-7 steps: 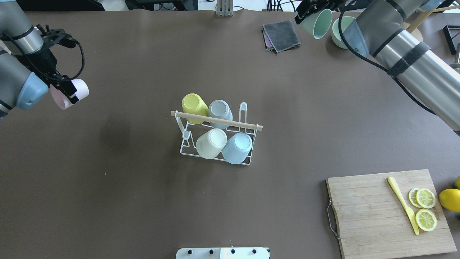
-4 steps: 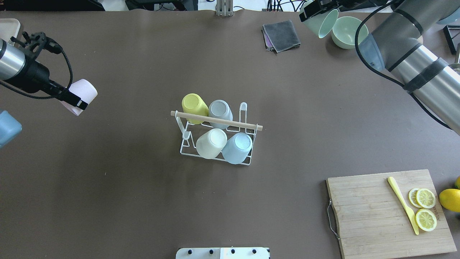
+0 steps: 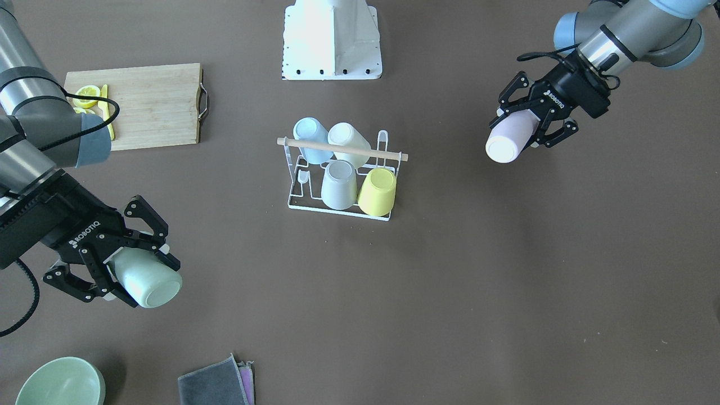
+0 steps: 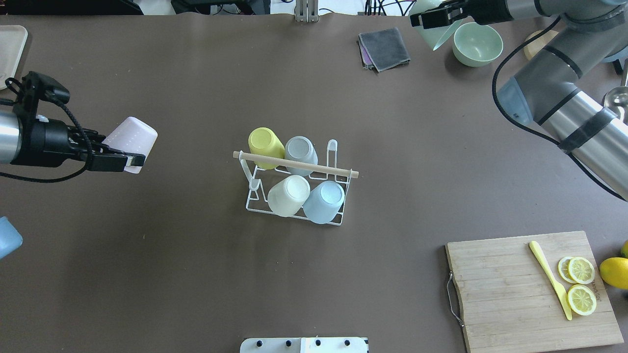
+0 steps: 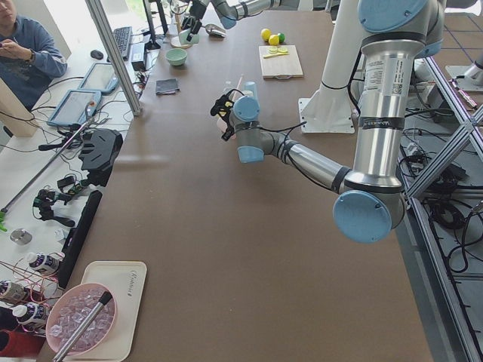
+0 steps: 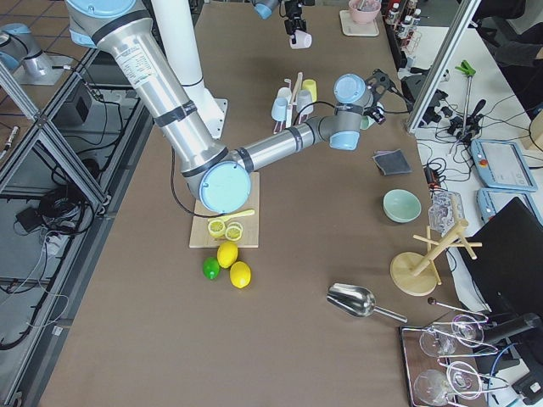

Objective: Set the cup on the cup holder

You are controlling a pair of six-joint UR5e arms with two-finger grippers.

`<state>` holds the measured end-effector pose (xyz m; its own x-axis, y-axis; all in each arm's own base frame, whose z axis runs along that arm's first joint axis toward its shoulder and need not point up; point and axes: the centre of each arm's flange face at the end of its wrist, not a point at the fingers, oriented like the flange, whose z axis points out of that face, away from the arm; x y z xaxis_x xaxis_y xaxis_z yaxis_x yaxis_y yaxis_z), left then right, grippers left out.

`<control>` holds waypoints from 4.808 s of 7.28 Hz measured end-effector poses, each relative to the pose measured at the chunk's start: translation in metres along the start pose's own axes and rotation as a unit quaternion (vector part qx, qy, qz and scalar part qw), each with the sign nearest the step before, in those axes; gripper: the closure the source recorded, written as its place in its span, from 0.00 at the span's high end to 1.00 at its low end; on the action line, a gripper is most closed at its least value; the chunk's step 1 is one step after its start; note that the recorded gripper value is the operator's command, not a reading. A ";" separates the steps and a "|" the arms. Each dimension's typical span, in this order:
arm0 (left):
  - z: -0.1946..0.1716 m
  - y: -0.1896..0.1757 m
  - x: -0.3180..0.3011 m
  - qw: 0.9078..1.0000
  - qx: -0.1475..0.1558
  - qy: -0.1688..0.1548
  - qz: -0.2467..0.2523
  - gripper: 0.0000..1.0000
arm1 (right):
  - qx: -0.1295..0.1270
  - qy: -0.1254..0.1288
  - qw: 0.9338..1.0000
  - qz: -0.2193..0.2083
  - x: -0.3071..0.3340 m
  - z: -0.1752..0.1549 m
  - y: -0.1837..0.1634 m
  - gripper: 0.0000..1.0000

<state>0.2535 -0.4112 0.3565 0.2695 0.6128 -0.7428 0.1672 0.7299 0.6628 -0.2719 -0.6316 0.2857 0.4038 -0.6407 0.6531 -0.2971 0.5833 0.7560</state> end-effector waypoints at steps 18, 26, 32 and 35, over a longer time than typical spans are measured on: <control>0.172 0.061 0.183 0.928 0.338 -0.138 0.073 0.00 | 0.262 -0.209 0.942 -0.002 -0.199 0.111 0.177 0.00; 0.198 0.067 0.180 0.933 0.328 -0.139 0.057 0.00 | 0.255 -0.214 0.943 0.002 -0.191 0.107 0.201 0.43; 0.207 0.074 0.172 0.933 0.319 -0.151 0.064 0.99 | 0.275 -0.203 0.940 0.005 -0.179 0.099 0.189 1.00; 0.193 0.069 0.173 0.932 0.326 -0.144 0.058 0.99 | 0.286 -0.181 0.941 -0.003 -0.157 0.093 0.165 1.00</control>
<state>0.4946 -0.3130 0.2920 0.5497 0.5015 -0.6681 0.6369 0.2660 0.7236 -0.4645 -0.4813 0.3125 0.1167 -0.8315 0.5432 -0.7548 0.2812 0.5927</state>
